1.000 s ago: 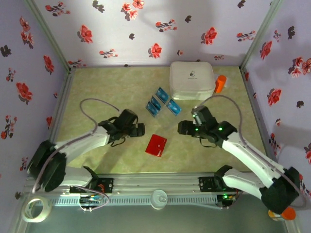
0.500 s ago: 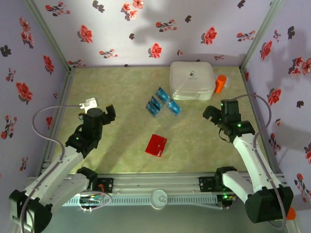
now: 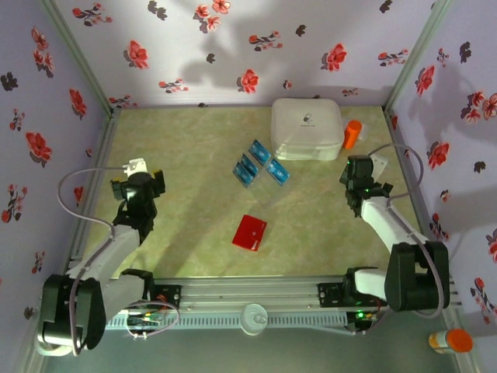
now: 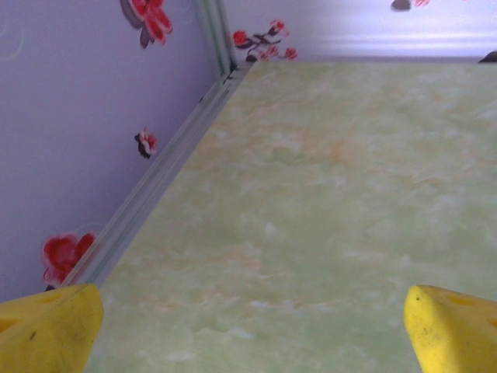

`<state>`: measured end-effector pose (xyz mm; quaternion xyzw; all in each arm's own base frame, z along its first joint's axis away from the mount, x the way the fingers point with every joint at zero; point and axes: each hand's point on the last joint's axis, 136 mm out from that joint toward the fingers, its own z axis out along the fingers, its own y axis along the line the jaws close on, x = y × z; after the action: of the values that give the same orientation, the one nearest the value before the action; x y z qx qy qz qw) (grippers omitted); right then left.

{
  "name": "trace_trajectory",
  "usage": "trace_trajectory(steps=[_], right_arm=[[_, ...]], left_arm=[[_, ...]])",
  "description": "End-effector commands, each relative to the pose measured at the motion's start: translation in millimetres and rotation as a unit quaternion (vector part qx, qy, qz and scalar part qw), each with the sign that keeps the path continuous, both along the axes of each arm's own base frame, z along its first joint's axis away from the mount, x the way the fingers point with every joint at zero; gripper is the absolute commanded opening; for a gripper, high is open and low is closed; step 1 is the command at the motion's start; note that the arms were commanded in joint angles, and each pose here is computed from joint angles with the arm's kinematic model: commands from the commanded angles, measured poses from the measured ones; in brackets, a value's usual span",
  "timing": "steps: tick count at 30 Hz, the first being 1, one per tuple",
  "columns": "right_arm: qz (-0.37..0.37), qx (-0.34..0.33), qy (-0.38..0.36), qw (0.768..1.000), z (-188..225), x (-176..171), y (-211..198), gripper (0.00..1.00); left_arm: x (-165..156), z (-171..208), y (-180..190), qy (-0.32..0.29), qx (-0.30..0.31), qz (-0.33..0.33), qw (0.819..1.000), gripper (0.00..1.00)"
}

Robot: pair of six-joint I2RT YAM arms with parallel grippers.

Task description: Put the credit cards into the card holder

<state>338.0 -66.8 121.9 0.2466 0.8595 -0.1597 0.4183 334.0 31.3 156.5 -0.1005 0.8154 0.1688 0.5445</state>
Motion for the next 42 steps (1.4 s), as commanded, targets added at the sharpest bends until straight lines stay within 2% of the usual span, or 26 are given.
trace_trajectory(steps=[1, 9, 17, 23, 29, 42], right_arm=[[-0.005, -0.038, -0.044, 0.998, 7.6, 15.1, -9.5, 0.99], [0.039, -0.022, -0.09, 0.995, -16.6, 31.6, 4.6, 0.99], [0.125, -0.034, -0.118, 0.985, -13.2, 53.0, 26.2, 0.99], [0.147, -0.039, -0.172, 0.973, -28.7, 49.4, 31.5, 0.99], [0.174, -0.003, -0.145, 0.974, -36.3, 56.7, 35.2, 0.99], [0.176, -0.007, -0.153, 0.972, -33.6, 54.9, 35.6, 0.99]], left_arm=[[16.2, 7.3, 2.2, -0.045, 0.004, -0.007, 0.999, 1.0], [36.9, -24.2, -4.4, -0.048, 0.021, -0.034, 0.998, 1.0], [48.5, -42.6, -1.5, -0.058, -0.002, -0.049, 0.997, 1.0], [55.0, -54.3, -11.5, -0.046, -0.005, -0.086, 0.995, 1.0], [63.4, -61.7, -5.0, -0.021, -0.049, -0.105, 0.993, 1.0], [60.5, -58.8, -2.8, -0.031, -0.034, -0.084, 0.995, 1.0]])
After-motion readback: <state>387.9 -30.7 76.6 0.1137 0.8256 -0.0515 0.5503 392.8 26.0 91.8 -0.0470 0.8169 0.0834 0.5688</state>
